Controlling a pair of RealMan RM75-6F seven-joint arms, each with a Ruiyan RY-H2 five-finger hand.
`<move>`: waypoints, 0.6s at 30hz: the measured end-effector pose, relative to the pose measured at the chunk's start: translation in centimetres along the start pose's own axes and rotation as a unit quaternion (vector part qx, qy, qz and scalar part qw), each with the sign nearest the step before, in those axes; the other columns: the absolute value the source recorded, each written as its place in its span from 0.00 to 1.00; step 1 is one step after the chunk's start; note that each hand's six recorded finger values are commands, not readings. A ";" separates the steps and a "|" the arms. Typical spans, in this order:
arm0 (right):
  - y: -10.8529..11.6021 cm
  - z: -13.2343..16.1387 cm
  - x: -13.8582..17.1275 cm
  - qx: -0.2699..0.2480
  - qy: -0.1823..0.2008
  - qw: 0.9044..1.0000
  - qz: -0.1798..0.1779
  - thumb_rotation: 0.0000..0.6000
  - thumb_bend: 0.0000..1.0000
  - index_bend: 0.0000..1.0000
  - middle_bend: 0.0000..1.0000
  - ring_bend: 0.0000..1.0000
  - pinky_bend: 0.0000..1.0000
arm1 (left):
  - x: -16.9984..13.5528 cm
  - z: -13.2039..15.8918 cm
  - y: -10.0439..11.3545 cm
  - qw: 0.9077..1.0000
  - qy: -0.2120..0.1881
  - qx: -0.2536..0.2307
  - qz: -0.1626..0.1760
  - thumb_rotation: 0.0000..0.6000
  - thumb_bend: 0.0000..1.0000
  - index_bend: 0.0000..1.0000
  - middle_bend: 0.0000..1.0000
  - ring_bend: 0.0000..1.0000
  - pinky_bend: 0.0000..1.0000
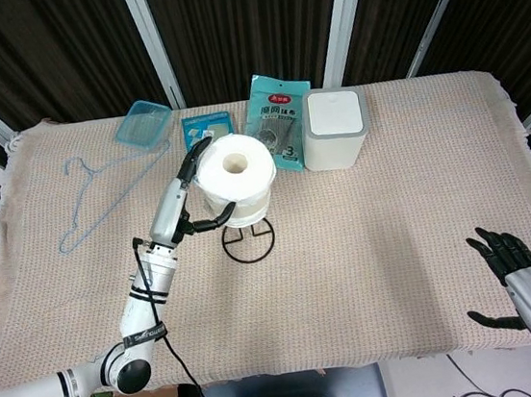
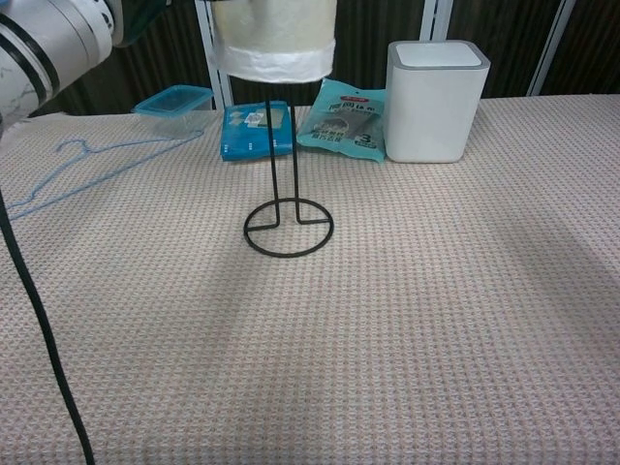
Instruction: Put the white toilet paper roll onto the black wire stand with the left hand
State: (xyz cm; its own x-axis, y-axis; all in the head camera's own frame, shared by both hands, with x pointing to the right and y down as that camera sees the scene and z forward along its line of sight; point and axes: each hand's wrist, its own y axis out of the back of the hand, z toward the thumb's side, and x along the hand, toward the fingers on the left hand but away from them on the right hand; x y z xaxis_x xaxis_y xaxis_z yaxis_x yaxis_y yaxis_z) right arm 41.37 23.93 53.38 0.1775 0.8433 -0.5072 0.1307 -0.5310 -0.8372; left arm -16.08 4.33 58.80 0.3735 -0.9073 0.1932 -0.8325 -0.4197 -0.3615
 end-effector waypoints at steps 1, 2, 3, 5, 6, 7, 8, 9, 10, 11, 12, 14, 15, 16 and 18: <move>0.0 0.0 0.0 0.000 0.000 1.000 0.000 1.00 0.14 0.00 0.00 0.00 0.00 | -0.1 0.2 0.0 1.000 -0.002 0.002 0.001 1.00 0.37 0.00 0.00 0.00 0.10; 0.0 0.0 0.1 0.000 0.001 1.000 0.000 1.00 0.14 0.00 0.00 0.00 0.00 | -0.2 0.3 0.0 1.000 -0.004 0.003 0.000 1.00 0.36 0.00 0.00 0.00 0.10; 0.0 0.1 0.1 0.000 0.002 1.000 0.000 1.00 0.14 0.00 0.00 0.00 0.00 | -0.3 0.3 0.0 1.000 -0.005 0.004 0.000 1.00 0.36 0.00 0.00 0.00 0.09; 0.0 0.1 0.2 0.000 0.003 1.000 0.000 1.00 0.14 0.00 0.00 0.00 0.00 | -0.5 0.5 0.0 1.000 -0.007 0.009 0.001 1.00 0.37 0.00 0.00 0.00 0.09; 0.1 0.1 0.2 0.000 0.003 1.000 0.000 1.00 0.14 0.00 0.00 0.00 0.00 | -0.7 0.6 0.0 1.000 -0.008 0.009 0.001 1.00 0.37 0.00 0.00 0.00 0.09; 0.1 0.1 0.2 -0.001 0.004 1.000 0.000 1.00 0.14 0.00 0.00 0.00 0.00 | -0.8 0.7 0.1 1.000 -0.010 0.009 0.001 1.00 0.37 0.00 0.00 0.00 0.09; 0.1 0.1 0.3 -0.001 0.004 1.000 0.000 1.00 0.14 0.00 0.00 0.00 0.00 | -1.0 0.8 0.1 1.000 -0.012 0.009 0.001 1.00 0.37 0.00 0.00 0.00 0.09; 0.1 0.2 0.3 -0.001 0.005 1.000 -0.001 1.00 0.14 0.00 0.00 0.00 0.00 | -1.1 0.8 0.2 1.000 -0.013 0.010 0.001 1.00 0.36 0.00 0.00 0.00 0.09; 0.1 0.2 0.3 -0.001 0.006 1.000 -0.001 1.00 0.14 0.00 0.00 0.00 0.00 | -1.4 0.9 0.3 1.000 -0.016 0.012 0.000 1.00 0.36 0.00 0.00 0.00 0.09; 0.2 0.2 0.4 -0.001 0.006 1.000 -0.001 1.00 0.14 0.00 0.00 0.00 0.00 | -1.7 1.0 0.3 1.000 -0.018 0.014 0.000 1.00 0.36 0.00 0.00 0.00 0.08; 0.2 0.2 0.4 -0.001 0.007 1.000 -0.001 1.00 0.14 0.00 0.00 0.00 0.00 | -2.0 1.0 0.4 1.000 -0.021 0.015 -0.001 1.00 0.36 0.00 0.00 0.00 0.08; 0.2 0.2 0.5 -0.002 0.008 1.000 -0.001 1.00 0.14 0.00 0.00 0.00 0.00 | -2.9 1.1 0.7 0.999 -0.028 0.022 -0.003 1.00 0.37 0.00 0.00 0.00 0.07; 0.2 0.2 0.5 -0.002 0.008 1.000 -0.001 1.00 0.14 0.00 0.00 0.00 0.00 | -3.5 1.1 0.9 0.999 -0.030 0.026 -0.005 1.00 0.37 0.00 0.00 0.00 0.07; 0.2 0.3 0.5 -0.002 0.008 1.000 -0.001 1.00 0.14 0.00 0.00 0.00 0.00 | -4.2 0.9 1.1 0.999 -0.034 0.033 -0.007 1.00 0.37 0.00 0.00 0.00 0.07; 0.1 0.3 0.5 -0.001 0.009 1.000 -0.001 1.00 0.14 0.00 0.00 0.00 0.00 | -5.6 0.5 1.6 0.998 -0.036 0.049 -0.012 1.00 0.38 0.00 0.00 0.00 0.06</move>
State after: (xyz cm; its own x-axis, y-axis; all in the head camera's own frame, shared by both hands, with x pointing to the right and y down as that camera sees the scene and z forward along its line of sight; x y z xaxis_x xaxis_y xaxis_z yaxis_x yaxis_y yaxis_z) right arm 41.19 24.34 52.92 0.1947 0.8427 -0.5020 0.1320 -0.5296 -0.8379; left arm -19.29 8.76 56.69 0.4241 -0.8952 0.1374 -0.7807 -0.4382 -0.4454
